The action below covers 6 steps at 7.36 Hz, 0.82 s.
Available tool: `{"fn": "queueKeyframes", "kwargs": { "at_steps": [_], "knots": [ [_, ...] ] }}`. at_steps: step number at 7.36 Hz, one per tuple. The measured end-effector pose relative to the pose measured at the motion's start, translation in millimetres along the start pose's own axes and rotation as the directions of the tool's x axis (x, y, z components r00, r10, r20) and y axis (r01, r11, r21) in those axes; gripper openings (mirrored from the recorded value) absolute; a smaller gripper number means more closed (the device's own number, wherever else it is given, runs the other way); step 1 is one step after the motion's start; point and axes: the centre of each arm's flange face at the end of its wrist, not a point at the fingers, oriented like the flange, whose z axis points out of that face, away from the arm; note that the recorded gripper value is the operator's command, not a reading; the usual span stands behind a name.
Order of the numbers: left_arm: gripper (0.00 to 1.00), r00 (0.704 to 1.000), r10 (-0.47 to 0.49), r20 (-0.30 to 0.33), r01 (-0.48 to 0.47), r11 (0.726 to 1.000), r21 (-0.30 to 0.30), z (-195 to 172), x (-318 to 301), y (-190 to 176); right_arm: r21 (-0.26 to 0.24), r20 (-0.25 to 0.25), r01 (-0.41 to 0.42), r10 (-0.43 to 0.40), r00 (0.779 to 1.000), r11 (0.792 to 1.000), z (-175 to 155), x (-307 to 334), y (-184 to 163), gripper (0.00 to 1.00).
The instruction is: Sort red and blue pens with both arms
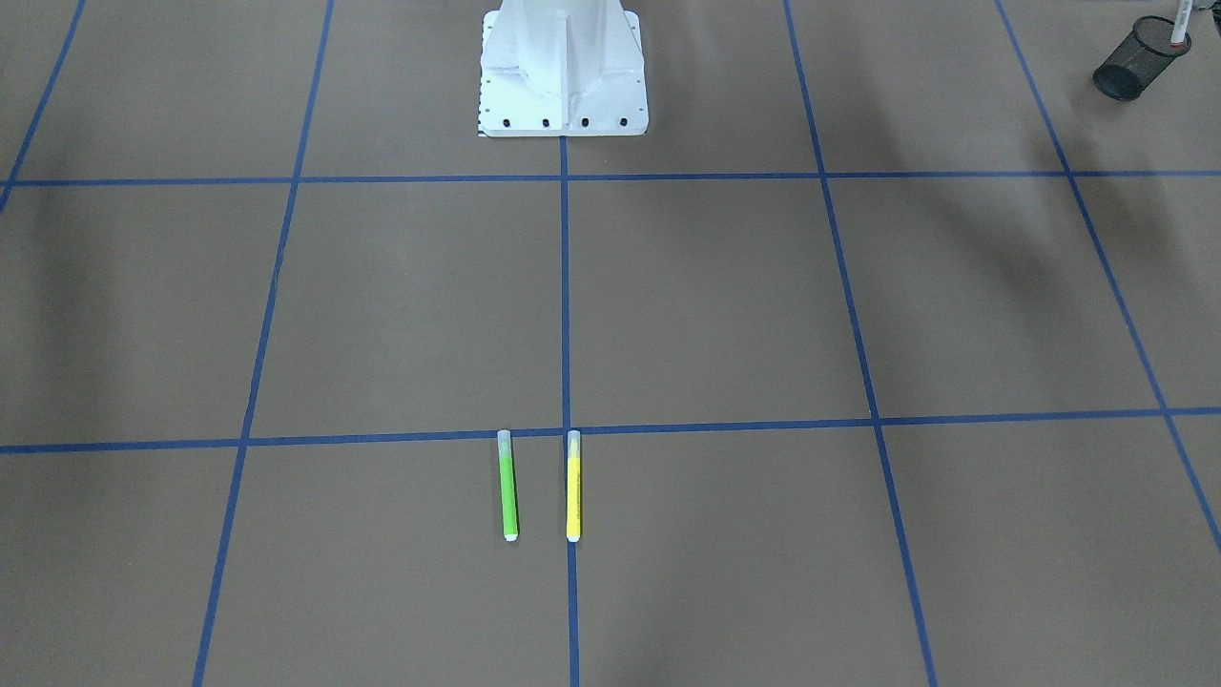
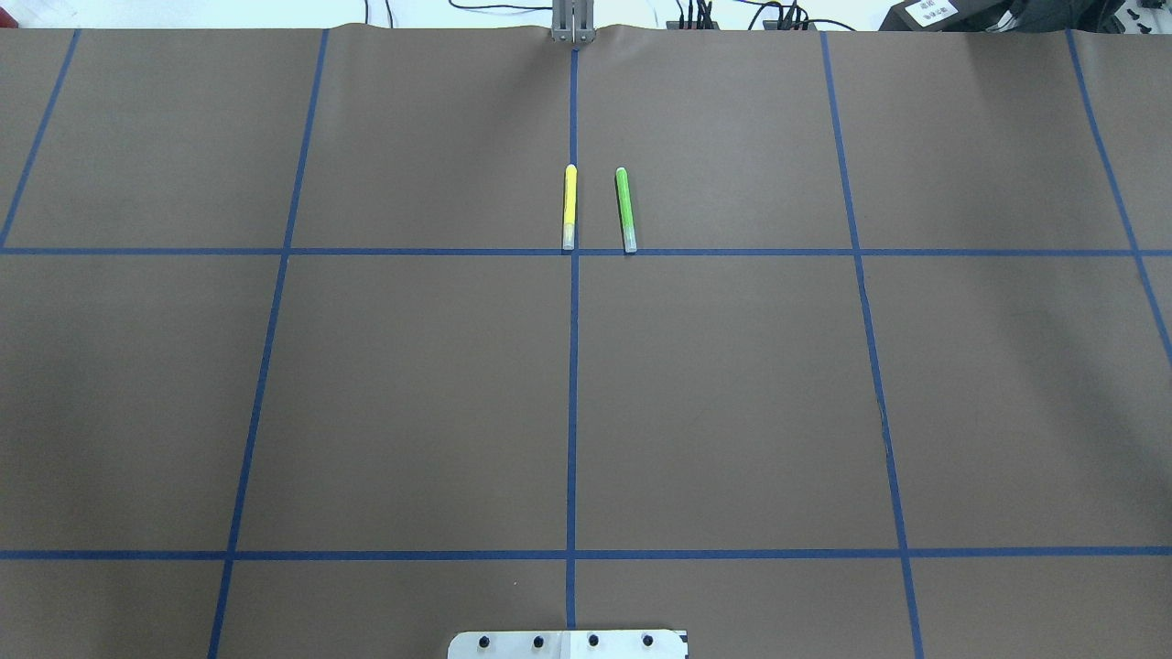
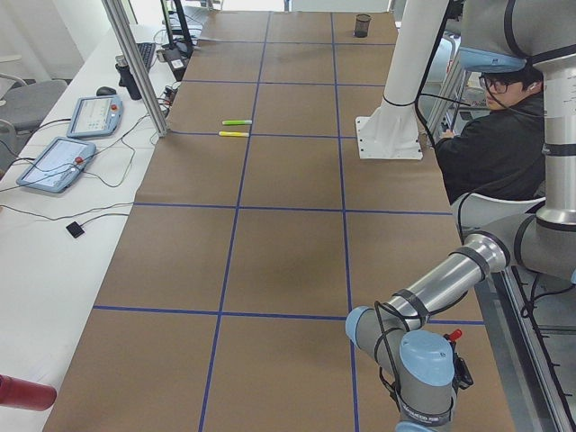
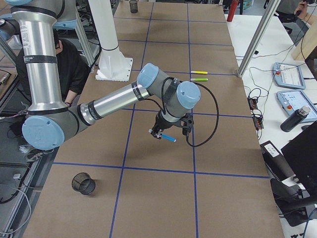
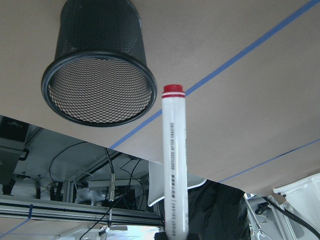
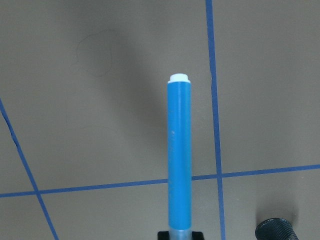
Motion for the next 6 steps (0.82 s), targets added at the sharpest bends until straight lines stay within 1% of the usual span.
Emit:
{"fn": "queueKeyframes", "kwargs": {
  "at_steps": [6],
  "knots": [
    [0.00,0.998,-0.044,-0.047,0.042,0.998,-0.038,22,-29,-6,0.006,-0.002,0.007,-0.007,1.000,1.000,-2,-3,0,0.00]
  ]
}}
